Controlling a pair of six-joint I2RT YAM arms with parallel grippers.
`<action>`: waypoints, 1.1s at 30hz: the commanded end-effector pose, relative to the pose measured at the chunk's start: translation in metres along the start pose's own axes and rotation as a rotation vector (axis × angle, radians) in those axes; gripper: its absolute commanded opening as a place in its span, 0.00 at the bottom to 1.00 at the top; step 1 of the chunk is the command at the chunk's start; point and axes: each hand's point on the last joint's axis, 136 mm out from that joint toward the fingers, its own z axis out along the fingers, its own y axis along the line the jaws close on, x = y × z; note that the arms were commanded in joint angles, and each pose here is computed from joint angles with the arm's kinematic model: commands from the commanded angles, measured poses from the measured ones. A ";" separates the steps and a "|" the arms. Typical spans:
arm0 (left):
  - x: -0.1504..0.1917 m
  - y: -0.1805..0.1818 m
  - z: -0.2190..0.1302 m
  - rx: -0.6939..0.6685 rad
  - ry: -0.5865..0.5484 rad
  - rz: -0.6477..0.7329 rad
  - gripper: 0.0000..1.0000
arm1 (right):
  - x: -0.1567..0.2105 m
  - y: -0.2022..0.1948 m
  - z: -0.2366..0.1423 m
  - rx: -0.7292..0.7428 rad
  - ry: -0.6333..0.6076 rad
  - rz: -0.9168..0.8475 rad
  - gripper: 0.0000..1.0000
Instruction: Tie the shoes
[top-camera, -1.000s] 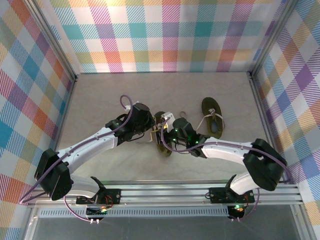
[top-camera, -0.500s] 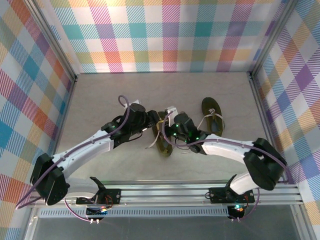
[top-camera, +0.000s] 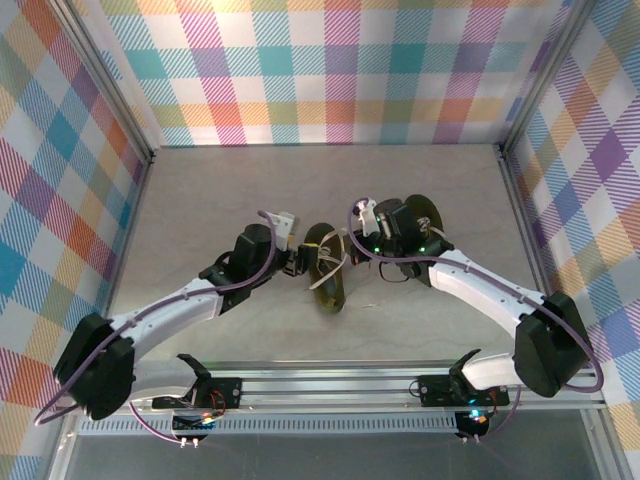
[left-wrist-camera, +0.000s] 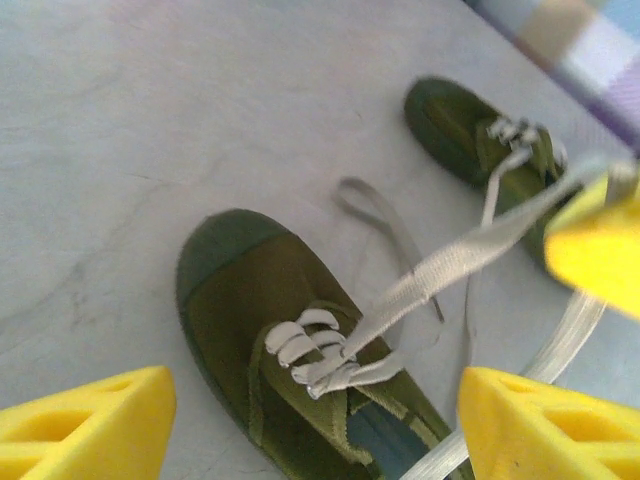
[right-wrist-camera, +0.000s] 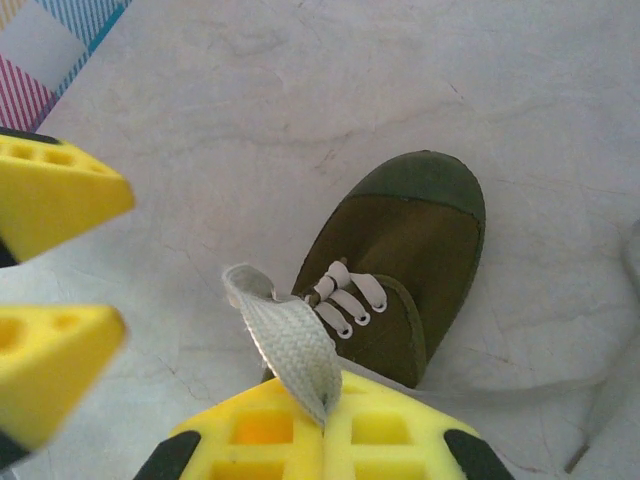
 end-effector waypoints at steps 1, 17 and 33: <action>-0.015 -0.019 0.011 0.128 -0.057 0.176 0.72 | 0.002 0.008 -0.002 -0.049 0.064 -0.042 0.00; -0.021 -0.009 0.067 0.117 -0.005 0.141 0.50 | -0.003 0.016 -0.011 -0.087 0.076 -0.026 0.00; -0.012 0.001 0.053 0.097 -0.027 0.028 0.00 | 0.073 -0.109 -0.005 0.621 0.458 0.062 0.13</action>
